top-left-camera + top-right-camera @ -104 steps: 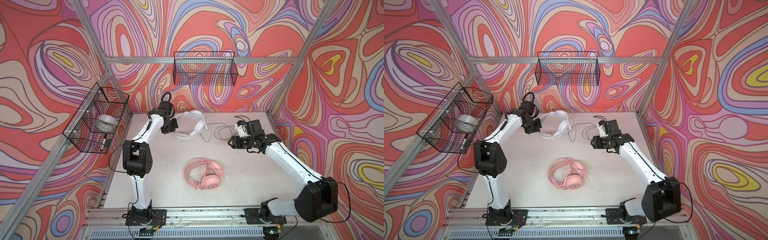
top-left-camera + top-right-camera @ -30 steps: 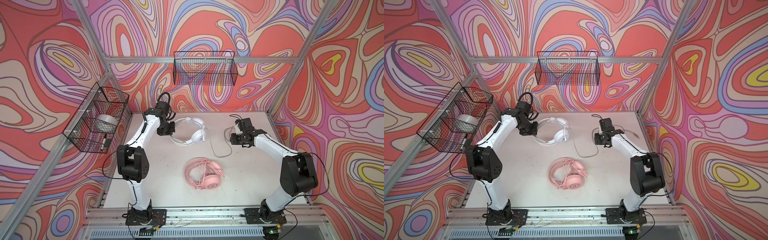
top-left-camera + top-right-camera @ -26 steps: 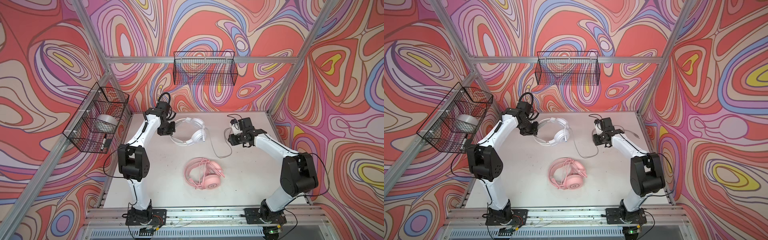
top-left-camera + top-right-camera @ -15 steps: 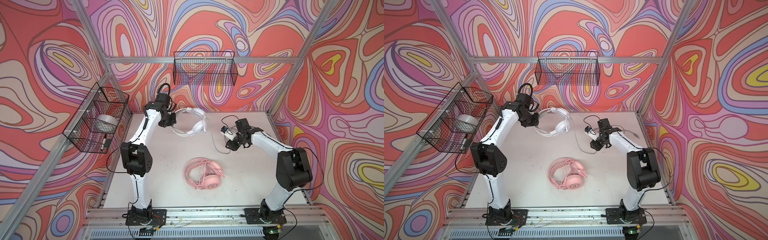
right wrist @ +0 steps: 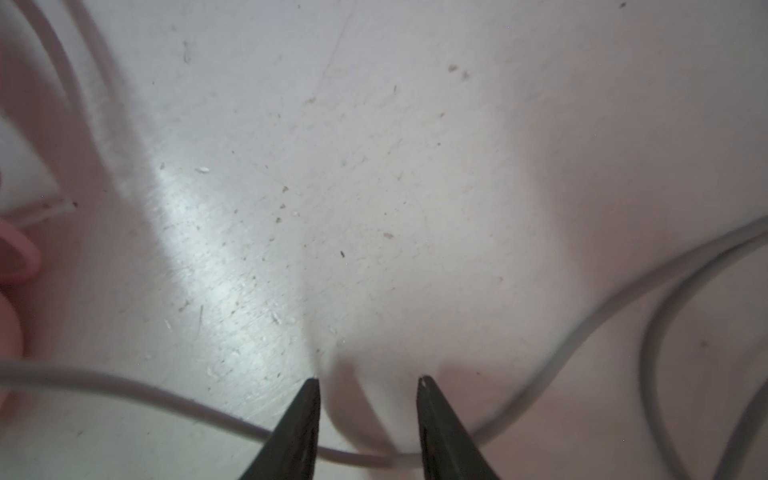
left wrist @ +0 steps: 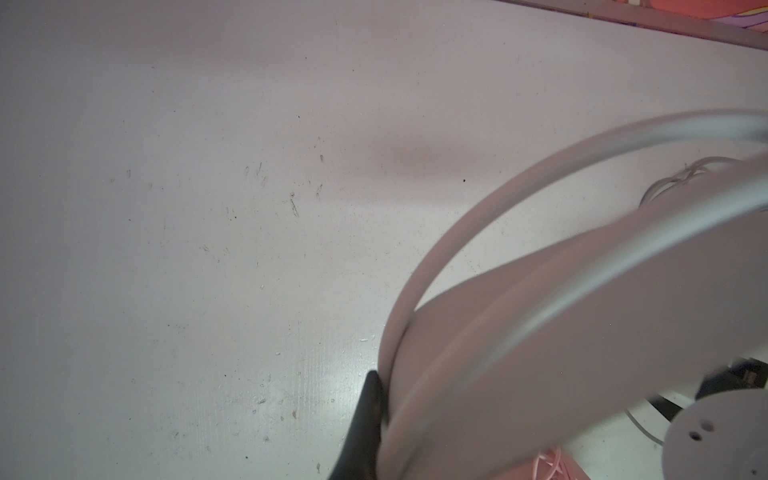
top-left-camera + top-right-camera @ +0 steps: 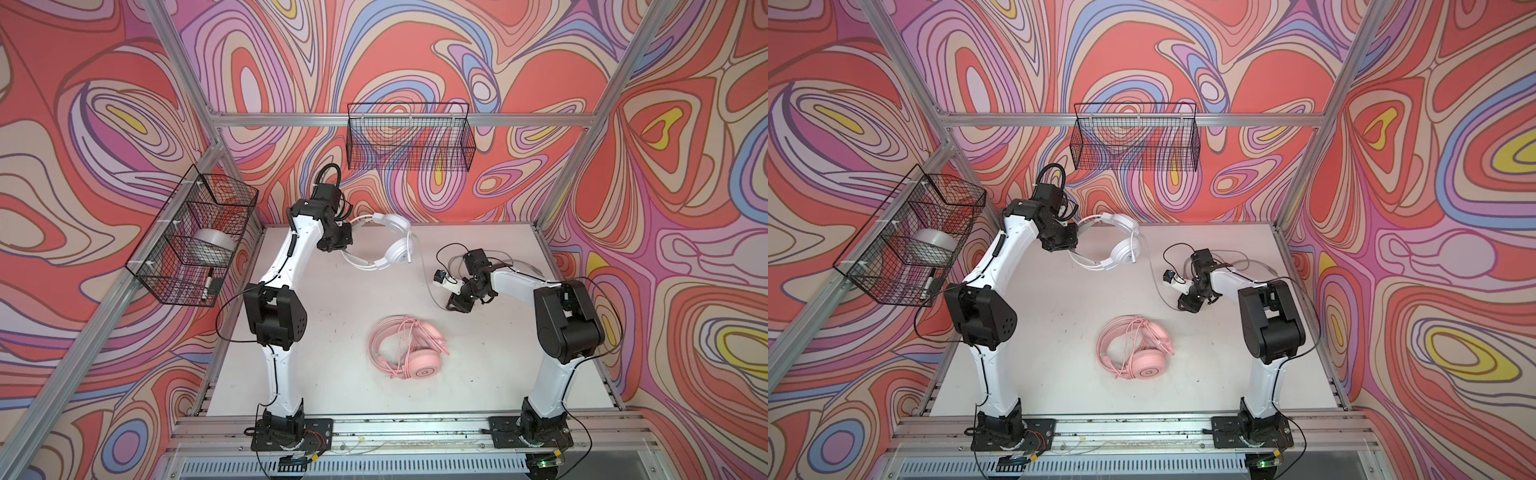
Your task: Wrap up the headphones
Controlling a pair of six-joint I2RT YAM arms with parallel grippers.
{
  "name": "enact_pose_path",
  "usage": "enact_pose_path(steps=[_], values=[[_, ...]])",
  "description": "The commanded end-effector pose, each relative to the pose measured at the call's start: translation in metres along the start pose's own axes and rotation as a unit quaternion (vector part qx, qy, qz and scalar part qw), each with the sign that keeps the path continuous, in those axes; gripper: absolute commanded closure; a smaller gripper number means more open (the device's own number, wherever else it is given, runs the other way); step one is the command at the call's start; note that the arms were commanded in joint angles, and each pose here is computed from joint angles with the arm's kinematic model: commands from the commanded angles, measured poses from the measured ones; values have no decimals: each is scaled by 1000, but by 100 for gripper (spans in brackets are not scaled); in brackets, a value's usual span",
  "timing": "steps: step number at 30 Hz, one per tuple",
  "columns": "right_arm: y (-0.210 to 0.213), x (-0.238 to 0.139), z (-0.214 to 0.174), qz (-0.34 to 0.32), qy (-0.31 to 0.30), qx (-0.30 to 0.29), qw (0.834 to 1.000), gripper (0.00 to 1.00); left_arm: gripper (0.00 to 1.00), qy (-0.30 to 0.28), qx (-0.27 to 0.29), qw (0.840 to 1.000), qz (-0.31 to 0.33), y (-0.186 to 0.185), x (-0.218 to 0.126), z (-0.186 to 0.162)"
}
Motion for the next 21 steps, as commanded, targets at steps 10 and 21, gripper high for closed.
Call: enact_pose_path(steps=[10, 21], values=[[2, 11, -6, 18, 0, -12, 1000, 57, 100, -13, -7, 1000, 7, 3, -13, 9], [-22, -41, 17, -15, -115, 56, 992, 47, 100, -2, -7, 1000, 10, 4, -8, 5]])
Point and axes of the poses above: each gripper's point midway between its finger pads, its own x axis out along the fingers, its own y axis along the line the jaws close on, z = x × y, the point moved 9 cm from there along -x, back along the fingers, and after that the axes turned 10 degrees about x, right-handed, at the moved point
